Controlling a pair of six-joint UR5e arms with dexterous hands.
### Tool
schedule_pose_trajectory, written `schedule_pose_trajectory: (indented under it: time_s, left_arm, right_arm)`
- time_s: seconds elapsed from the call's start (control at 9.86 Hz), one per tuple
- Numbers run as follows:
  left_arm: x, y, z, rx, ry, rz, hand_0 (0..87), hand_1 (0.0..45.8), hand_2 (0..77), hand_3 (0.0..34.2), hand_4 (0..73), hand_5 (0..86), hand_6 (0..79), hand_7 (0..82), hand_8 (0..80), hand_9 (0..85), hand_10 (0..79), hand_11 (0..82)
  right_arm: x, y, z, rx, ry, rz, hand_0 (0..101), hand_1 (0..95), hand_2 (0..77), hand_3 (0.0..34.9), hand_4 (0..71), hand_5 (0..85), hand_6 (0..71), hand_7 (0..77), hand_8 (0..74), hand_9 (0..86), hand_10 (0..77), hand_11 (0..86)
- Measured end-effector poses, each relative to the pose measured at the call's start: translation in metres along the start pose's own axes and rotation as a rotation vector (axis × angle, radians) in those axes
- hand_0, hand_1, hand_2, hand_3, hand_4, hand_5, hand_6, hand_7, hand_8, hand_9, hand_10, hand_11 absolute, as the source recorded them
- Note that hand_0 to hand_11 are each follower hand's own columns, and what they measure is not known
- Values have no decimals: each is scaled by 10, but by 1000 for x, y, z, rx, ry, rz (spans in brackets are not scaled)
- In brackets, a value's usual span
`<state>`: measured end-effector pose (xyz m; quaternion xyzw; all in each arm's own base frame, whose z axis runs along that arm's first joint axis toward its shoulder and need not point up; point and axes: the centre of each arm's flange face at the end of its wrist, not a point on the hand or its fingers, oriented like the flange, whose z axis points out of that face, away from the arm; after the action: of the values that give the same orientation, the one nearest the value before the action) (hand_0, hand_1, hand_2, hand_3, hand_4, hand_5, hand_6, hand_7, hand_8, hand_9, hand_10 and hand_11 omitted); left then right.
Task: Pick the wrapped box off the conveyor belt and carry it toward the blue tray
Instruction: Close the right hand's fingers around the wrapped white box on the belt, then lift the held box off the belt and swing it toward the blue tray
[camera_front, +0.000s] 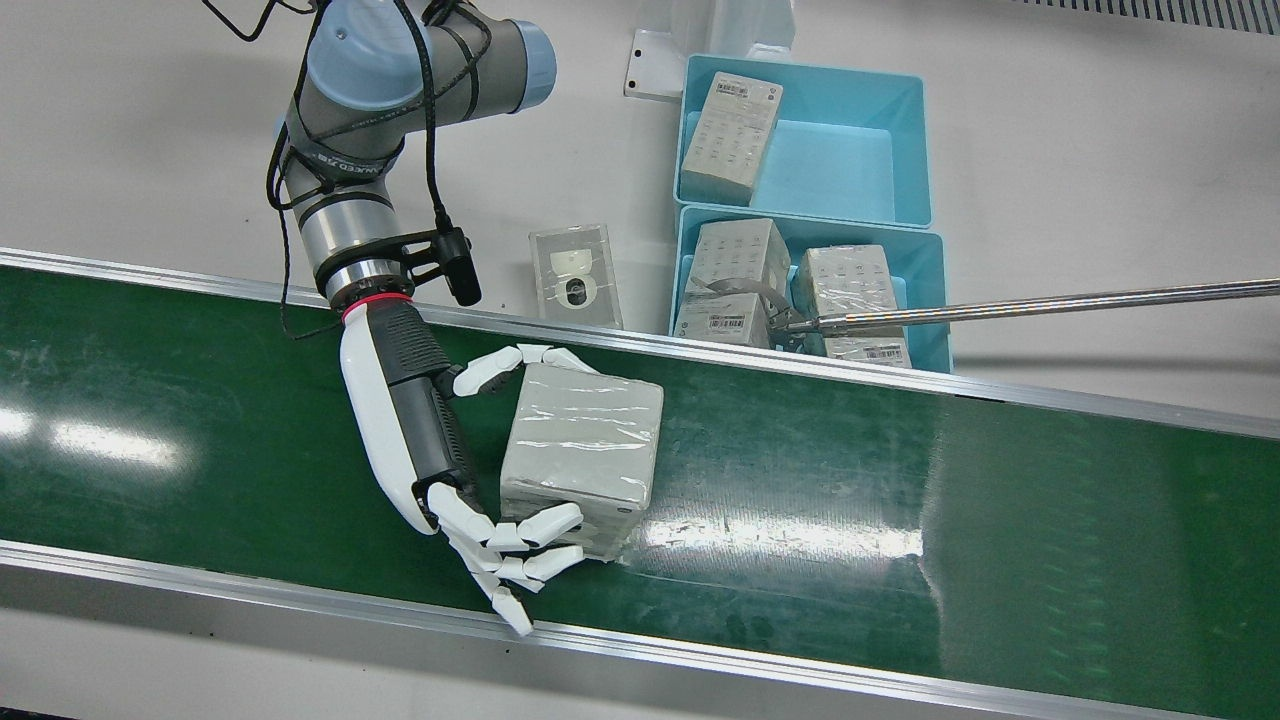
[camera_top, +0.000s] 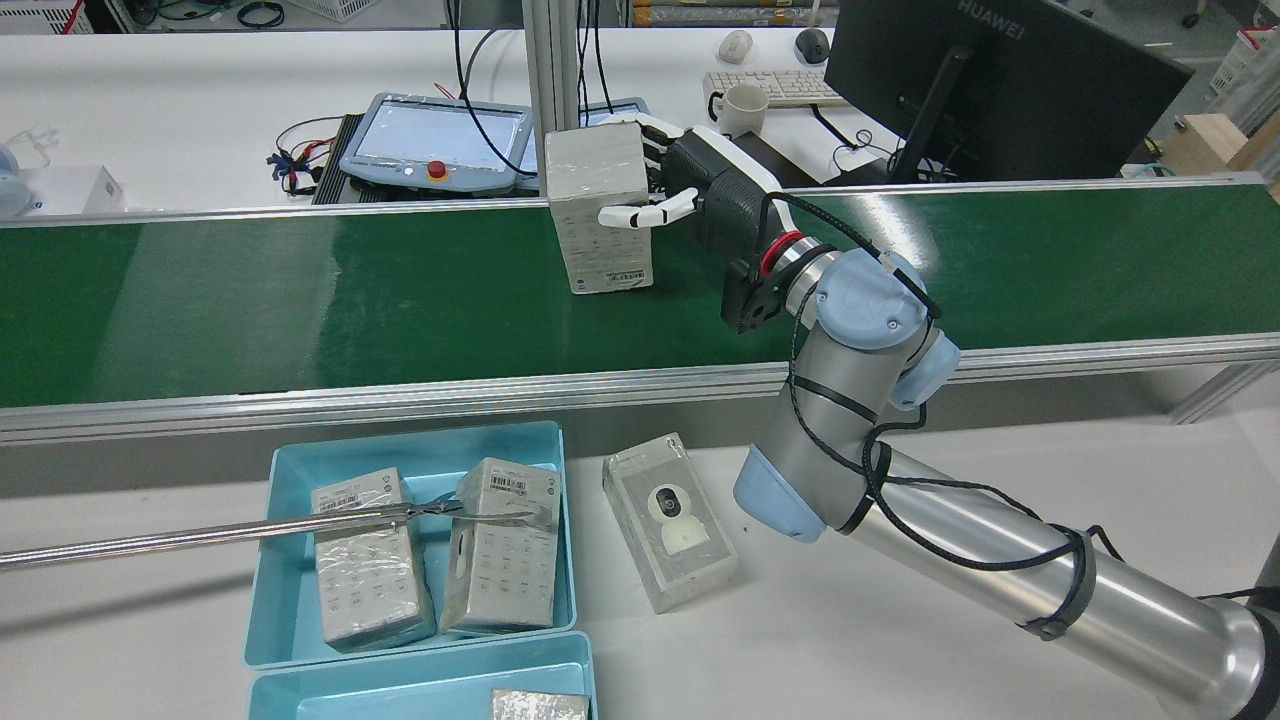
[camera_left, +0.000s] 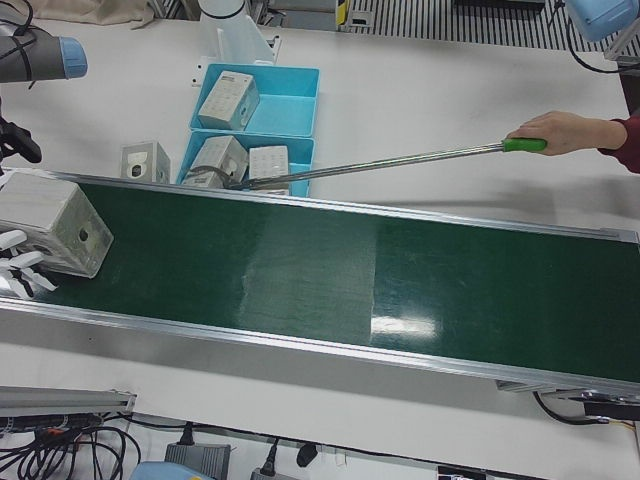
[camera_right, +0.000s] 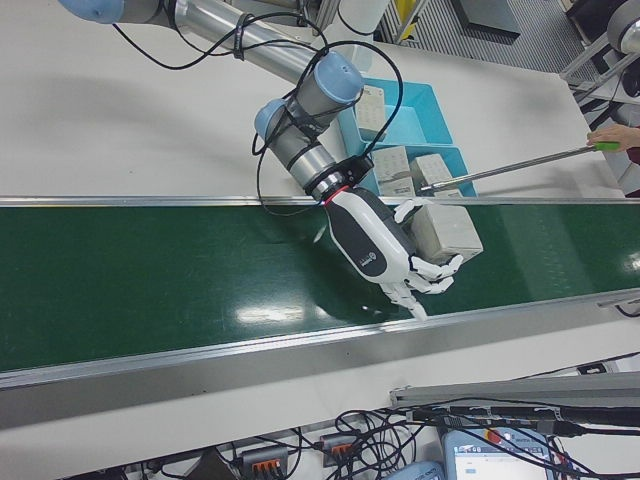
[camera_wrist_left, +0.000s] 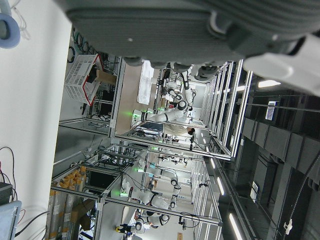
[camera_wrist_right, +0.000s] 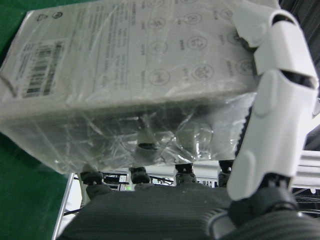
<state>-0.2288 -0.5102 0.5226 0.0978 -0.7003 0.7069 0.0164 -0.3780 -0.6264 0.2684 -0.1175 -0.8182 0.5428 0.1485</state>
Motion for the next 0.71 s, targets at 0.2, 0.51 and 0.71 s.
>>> schedule_pose_trajectory:
  time_s: [0.2, 0.51, 0.71]
  left_arm:
    - [0, 0, 0, 0, 0, 0, 0, 0, 11, 0, 0, 5, 5, 5, 5, 0, 5, 0]
    - [0, 0, 0, 0, 0, 0, 0, 0, 11, 0, 5, 5, 0, 5, 5, 0, 5, 0]
    - [0, 0, 0, 0, 0, 0, 0, 0, 5, 0, 0, 5, 5, 5, 5, 0, 5, 0]
  right_arm:
    - [-3, 15, 1, -35, -10, 18, 460, 82, 344, 298, 267, 382, 185, 436, 60, 147, 114, 164]
    - [-7, 67, -7, -139, -23, 63, 443, 44, 344, 299, 273, 431, 251, 562, 71, 169, 125, 180]
    - [13, 105, -23, -204, -8, 112, 449, 44, 344, 299, 273, 436, 262, 578, 71, 164, 104, 169]
